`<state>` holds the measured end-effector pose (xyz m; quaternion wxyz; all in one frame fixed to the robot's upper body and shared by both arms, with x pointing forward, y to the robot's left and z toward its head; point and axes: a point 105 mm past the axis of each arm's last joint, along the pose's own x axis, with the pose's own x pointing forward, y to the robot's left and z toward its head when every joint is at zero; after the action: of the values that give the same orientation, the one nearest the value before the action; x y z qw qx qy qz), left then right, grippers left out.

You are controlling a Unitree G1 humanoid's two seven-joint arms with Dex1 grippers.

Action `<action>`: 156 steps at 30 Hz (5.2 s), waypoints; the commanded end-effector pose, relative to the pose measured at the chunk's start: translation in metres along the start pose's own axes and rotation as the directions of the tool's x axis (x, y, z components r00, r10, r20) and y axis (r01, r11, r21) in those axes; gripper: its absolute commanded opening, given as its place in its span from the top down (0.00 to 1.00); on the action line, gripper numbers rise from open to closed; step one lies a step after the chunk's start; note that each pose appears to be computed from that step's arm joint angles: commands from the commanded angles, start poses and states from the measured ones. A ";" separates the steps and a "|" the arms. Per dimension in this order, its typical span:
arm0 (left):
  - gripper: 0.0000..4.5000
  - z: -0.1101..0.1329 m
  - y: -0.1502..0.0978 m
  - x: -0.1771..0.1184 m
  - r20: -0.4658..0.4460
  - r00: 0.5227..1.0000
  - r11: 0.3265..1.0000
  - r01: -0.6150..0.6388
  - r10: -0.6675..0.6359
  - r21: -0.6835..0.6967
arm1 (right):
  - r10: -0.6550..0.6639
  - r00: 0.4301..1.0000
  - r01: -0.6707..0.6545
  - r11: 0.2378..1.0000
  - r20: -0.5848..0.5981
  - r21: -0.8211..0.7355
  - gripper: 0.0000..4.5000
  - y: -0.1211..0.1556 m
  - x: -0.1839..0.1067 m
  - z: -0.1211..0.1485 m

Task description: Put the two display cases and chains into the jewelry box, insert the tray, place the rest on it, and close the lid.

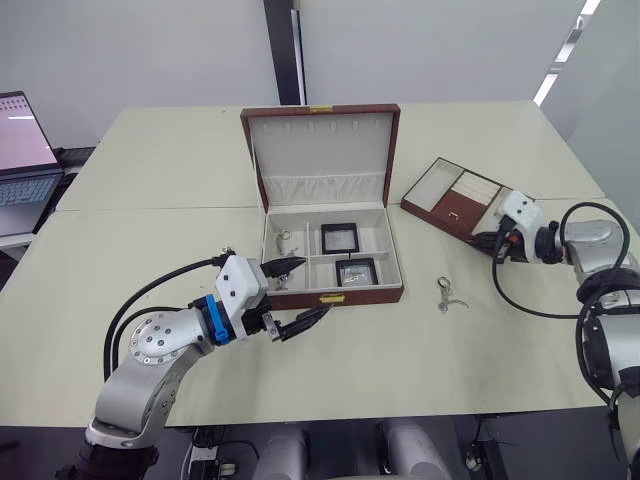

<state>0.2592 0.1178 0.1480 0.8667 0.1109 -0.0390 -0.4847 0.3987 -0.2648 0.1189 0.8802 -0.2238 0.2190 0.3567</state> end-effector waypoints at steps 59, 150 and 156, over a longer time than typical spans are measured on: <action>0.00 -0.013 -0.044 -0.078 0.024 0.870 0.861 -0.483 0.493 -0.158 | 0.527 0.850 -0.470 0.764 0.007 -0.443 1.00 0.183 -0.005 0.124; 0.00 -0.009 -0.023 -0.064 0.025 0.859 0.849 -0.501 0.511 -0.170 | 0.443 0.722 -0.386 0.895 0.531 -0.222 1.00 0.159 0.034 0.167; 0.00 -0.019 0.012 -0.087 -0.068 0.864 0.853 -0.503 0.498 -0.142 | 0.311 0.832 -0.304 0.948 0.459 -0.091 0.75 0.110 -0.013 0.106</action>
<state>0.2237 0.1854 0.1317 0.9675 0.0371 -0.0216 -0.2493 0.3377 -0.1205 0.1730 0.8242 -0.0968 0.0424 0.5563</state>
